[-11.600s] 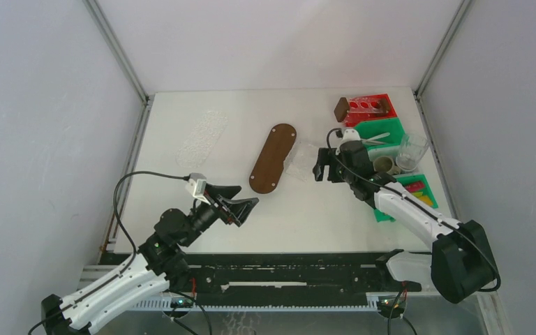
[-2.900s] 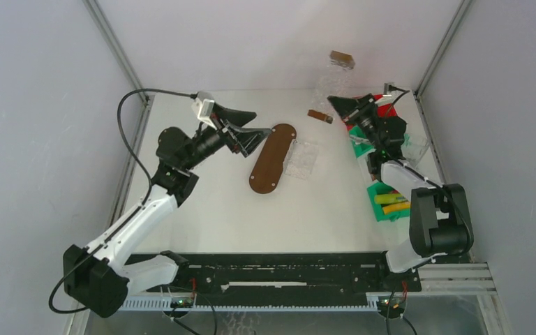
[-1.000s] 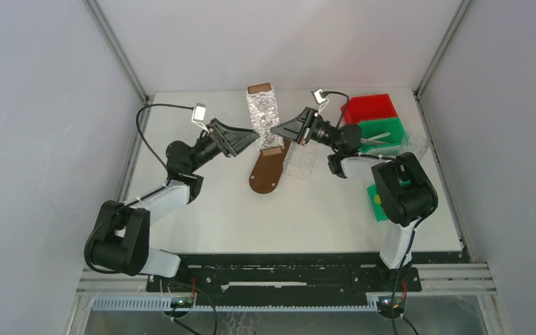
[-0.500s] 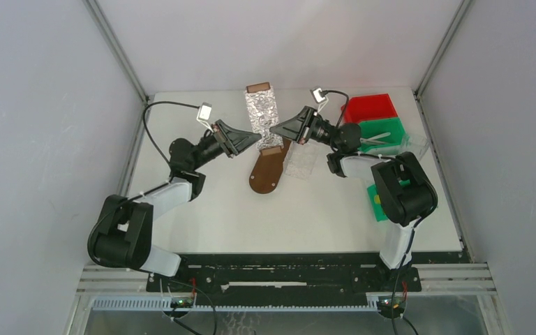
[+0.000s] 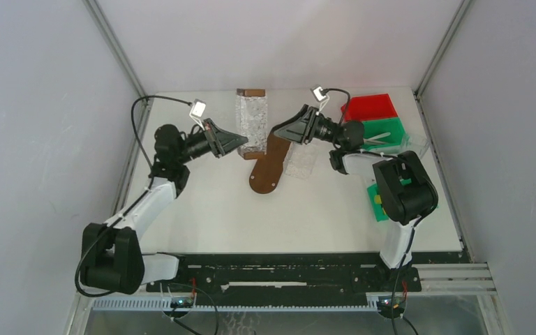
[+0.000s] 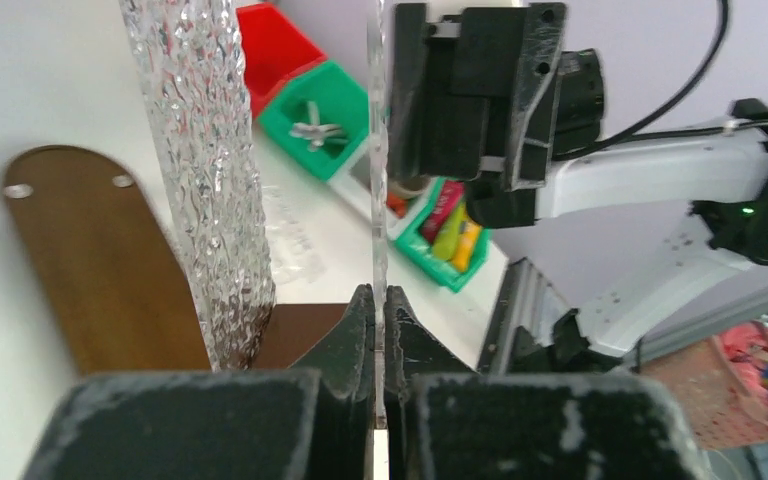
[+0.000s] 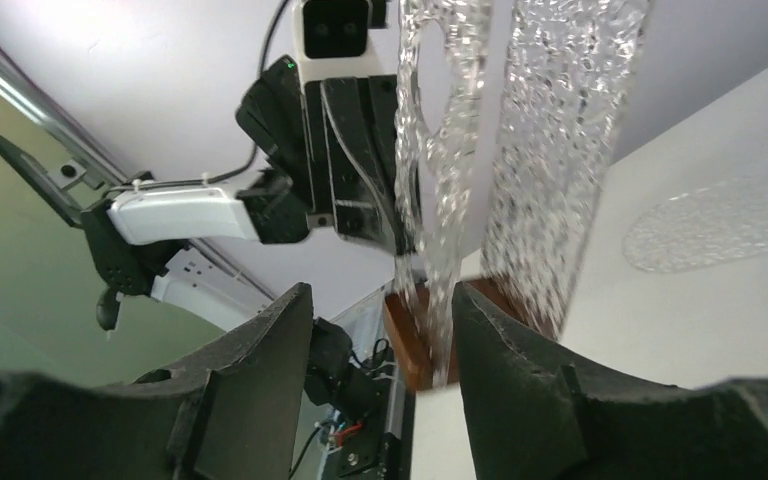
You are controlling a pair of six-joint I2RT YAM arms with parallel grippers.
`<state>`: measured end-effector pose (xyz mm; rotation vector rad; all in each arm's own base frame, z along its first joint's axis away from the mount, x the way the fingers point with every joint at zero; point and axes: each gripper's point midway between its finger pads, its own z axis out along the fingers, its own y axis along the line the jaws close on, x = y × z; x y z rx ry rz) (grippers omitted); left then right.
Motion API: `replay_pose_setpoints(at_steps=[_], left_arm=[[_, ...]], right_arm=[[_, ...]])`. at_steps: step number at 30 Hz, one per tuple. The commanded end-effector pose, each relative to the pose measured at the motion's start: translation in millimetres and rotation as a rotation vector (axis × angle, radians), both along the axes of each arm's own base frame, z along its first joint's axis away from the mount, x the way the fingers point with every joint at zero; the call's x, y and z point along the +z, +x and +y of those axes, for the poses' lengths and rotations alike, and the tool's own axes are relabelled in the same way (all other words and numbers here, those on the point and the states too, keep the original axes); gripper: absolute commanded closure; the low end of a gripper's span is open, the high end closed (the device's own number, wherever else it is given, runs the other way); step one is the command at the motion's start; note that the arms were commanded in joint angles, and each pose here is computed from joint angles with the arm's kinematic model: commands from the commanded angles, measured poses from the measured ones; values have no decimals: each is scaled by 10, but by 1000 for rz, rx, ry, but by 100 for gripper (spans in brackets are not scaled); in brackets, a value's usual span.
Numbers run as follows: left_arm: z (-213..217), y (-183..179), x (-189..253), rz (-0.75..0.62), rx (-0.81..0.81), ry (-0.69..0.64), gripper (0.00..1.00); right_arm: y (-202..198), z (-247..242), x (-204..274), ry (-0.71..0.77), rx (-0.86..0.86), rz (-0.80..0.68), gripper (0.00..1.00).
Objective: Prepare toiletry sets of a toothbrush and toothpaste on the tray
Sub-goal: Place the toothpaste holder at the center of the board.
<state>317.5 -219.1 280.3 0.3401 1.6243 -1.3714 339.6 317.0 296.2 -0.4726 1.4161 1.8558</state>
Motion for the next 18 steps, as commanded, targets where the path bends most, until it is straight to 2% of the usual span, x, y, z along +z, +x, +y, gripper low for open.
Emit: replay_pose_setpoints(at_steps=[1,10,18], left_arm=[[339,129,67,-17,71,179,100],[624,290,-351,219,-74,244,100],[790,580,-912,435,-160,296,100]], right_arm=[[50,-257,174,-7,-56,-118,39],[78,-267,-4,-169,-120,-133,38],[96,-268,-48,-176,-119,-128,38]])
